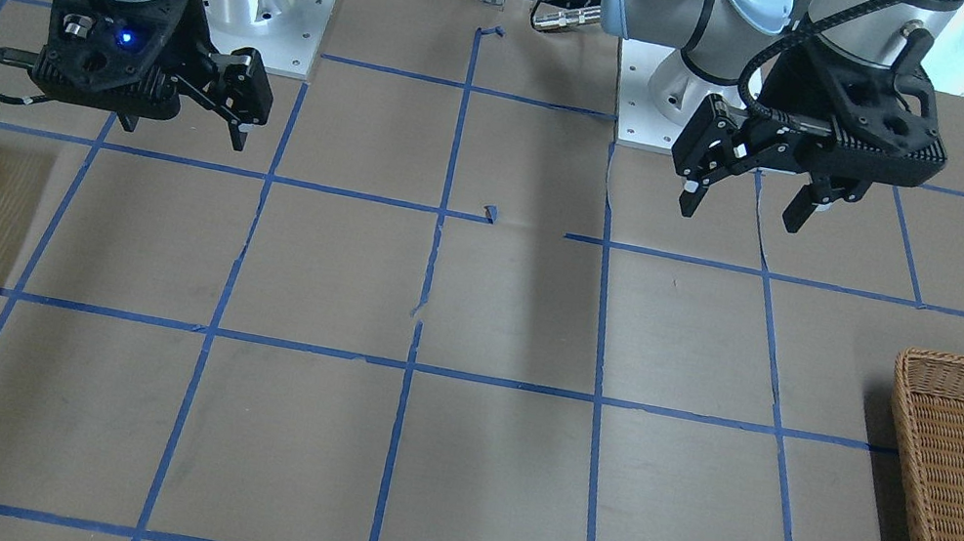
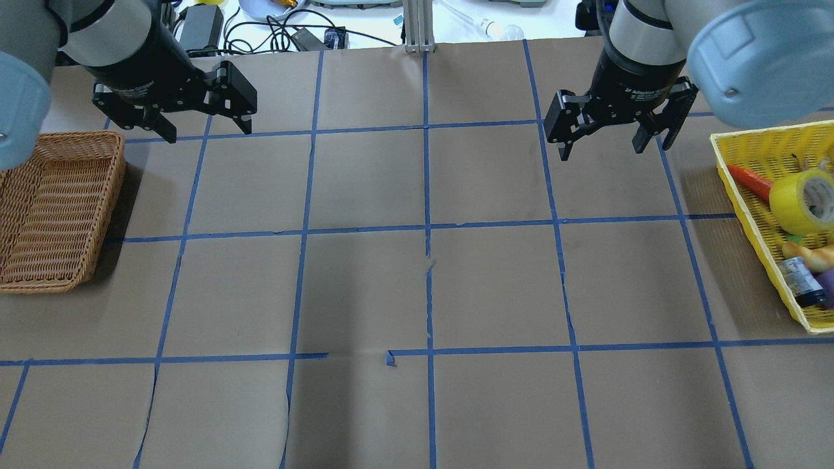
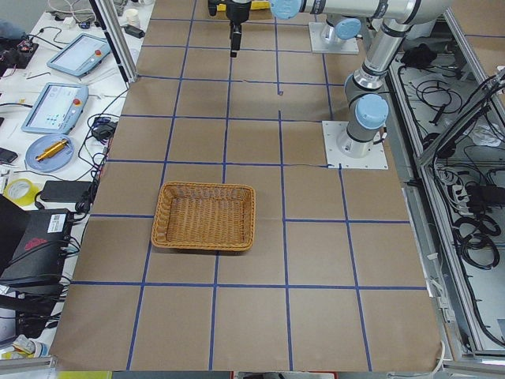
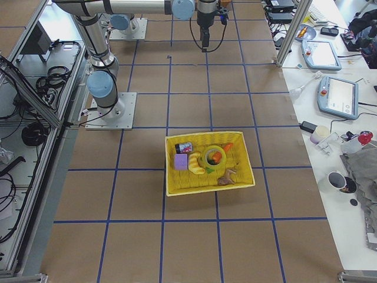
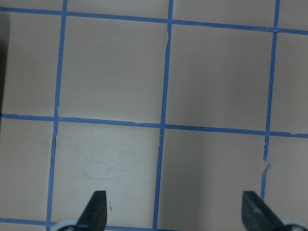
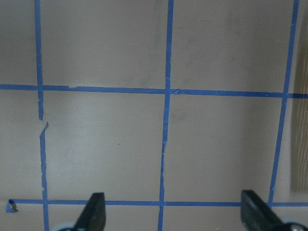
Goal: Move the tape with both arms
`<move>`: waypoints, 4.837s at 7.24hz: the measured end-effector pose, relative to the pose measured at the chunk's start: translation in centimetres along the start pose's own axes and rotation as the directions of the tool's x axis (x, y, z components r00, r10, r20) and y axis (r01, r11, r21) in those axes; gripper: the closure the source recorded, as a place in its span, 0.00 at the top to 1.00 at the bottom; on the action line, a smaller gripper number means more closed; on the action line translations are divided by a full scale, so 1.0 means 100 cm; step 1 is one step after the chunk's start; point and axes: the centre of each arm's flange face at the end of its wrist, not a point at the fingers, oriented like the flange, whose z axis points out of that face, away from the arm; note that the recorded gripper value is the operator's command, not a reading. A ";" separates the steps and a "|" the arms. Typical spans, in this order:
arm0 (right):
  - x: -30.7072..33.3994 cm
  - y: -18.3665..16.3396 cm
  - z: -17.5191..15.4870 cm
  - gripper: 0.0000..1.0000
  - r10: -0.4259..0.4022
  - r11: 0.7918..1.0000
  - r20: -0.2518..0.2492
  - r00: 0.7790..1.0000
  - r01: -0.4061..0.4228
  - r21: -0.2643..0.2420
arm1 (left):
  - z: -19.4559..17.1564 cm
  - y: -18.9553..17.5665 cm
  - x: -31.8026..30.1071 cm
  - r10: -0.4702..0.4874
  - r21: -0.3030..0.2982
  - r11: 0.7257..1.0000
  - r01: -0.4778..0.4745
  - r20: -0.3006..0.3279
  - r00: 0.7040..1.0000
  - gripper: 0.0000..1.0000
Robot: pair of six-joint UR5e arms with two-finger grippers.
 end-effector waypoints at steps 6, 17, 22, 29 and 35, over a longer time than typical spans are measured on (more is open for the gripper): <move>-0.002 0.003 0.000 1.00 -0.004 1.000 -0.005 1.000 0.004 -0.004 | 0.001 -0.001 0.000 0.000 -0.002 1.000 0.000 -0.002 1.000 1.00; -0.001 0.004 0.001 1.00 -0.012 1.000 -0.014 1.000 0.012 -0.002 | 0.002 -0.001 0.001 -0.003 -0.005 1.000 0.003 -0.002 1.000 1.00; -0.003 0.004 0.001 1.00 -0.015 1.000 -0.009 1.000 0.015 -0.002 | 0.000 0.000 -0.002 -0.006 -0.039 0.999 0.006 0.007 1.000 1.00; 0.272 -0.050 0.044 1.00 0.283 0.957 -0.147 0.948 -0.269 0.106 | 0.004 -0.002 -0.002 -0.002 -0.044 0.999 0.002 0.011 1.000 1.00; 0.441 -0.025 0.176 0.94 0.492 0.870 0.078 0.867 -0.493 0.002 | 0.007 0.001 -0.001 -0.001 -0.047 0.999 0.001 0.007 1.000 1.00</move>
